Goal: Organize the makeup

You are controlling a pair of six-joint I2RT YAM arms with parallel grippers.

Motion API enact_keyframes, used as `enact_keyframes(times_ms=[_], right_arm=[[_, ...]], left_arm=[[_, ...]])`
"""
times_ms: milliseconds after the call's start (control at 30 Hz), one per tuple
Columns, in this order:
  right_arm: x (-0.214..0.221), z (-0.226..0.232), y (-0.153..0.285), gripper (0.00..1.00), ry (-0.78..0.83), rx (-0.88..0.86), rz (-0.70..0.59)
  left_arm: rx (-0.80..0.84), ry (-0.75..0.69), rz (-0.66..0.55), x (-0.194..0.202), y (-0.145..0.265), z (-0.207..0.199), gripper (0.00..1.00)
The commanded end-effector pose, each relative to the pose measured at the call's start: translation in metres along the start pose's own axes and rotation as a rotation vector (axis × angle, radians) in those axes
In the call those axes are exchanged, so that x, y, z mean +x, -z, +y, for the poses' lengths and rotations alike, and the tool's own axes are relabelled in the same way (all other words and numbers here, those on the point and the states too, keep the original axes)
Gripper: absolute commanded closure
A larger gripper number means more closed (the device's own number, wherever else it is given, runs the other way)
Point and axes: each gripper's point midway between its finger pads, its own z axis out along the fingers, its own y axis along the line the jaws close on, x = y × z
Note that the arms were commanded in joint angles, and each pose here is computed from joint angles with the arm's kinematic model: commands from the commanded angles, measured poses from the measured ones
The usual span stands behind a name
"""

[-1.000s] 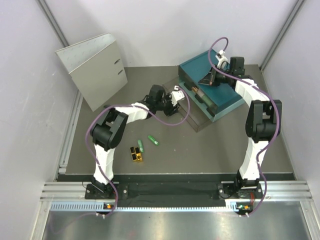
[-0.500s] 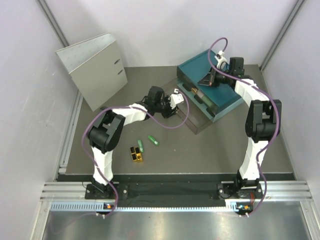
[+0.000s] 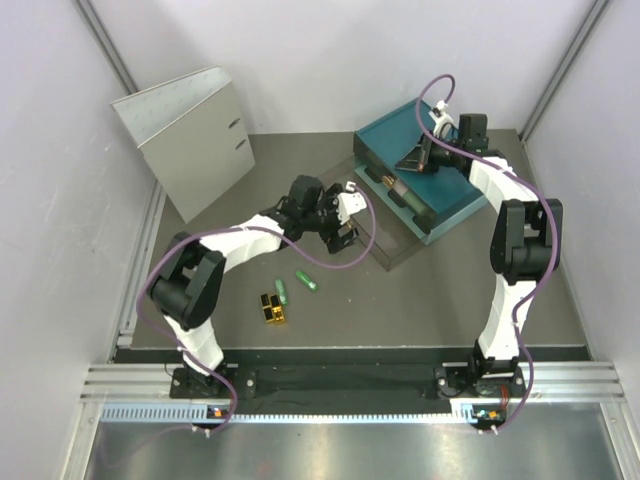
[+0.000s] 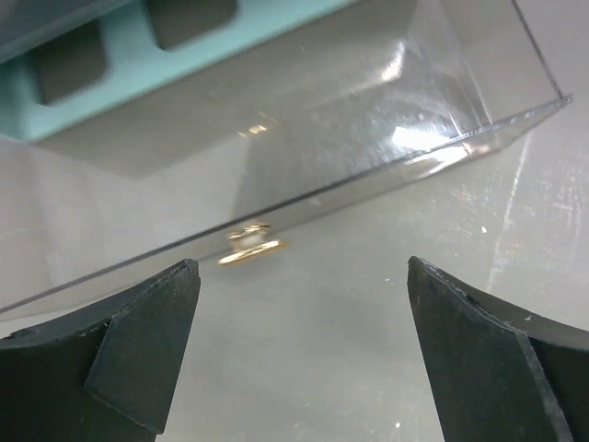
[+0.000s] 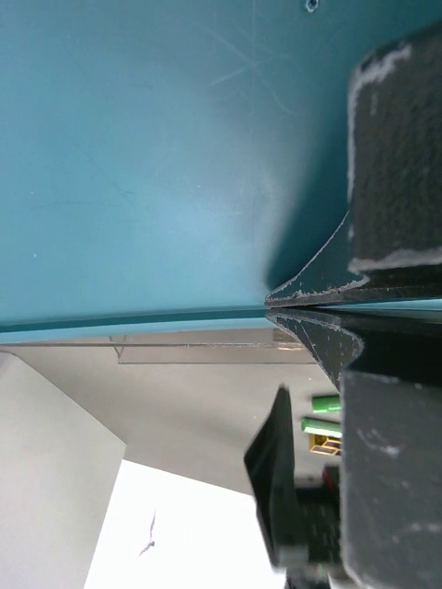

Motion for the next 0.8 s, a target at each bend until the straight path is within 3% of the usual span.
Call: enact_keyframes(times_ms=[0, 267, 400, 500, 567, 667, 700, 733, 767], right_arm=[[0.126, -0.115, -0.002, 1.00, -0.229, 0.386, 0.292], [0.126, -0.114, -0.002, 1.00, -0.229, 0.386, 0.292], [0.128, -0.115, -0.001, 1.00, -0.235, 0.389, 0.294], [0.127, -0.115, -0.001, 1.00, -0.233, 0.388, 0.292], [0.127, -0.114, 0.000, 1.00, -0.233, 0.387, 0.292], [0.127, -0.113, -0.001, 1.00, -0.232, 0.386, 0.293], [0.128, -0.114, -0.001, 1.00, -0.232, 0.388, 0.293], [0.129, -0.115, -0.001, 1.00, -0.231, 0.388, 0.294], [0.127, -0.115, 0.000, 1.00, -0.231, 0.388, 0.292]], left_arm=[[-0.075, -0.040, -0.019, -0.027, 0.028, 0.013, 0.01], [-0.105, 0.021, 0.097, -0.013, 0.055, 0.007, 0.01], [-0.088, 0.103, 0.060, -0.018, 0.072, -0.001, 0.01], [-0.249, 0.242, 0.045, -0.018, 0.084, 0.018, 0.01], [-0.394, 0.465, 0.030, -0.016, 0.092, 0.032, 0.01], [-0.556, 0.618, 0.087, -0.016, 0.110, 0.056, 0.01], [-0.556, 0.678, 0.221, 0.009, 0.109, 0.047, 0.01], [-0.590, 0.731, 0.269, 0.015, 0.113, 0.050, 0.01], [-0.604, 0.752, 0.257, -0.004, 0.117, 0.061, 0.01]])
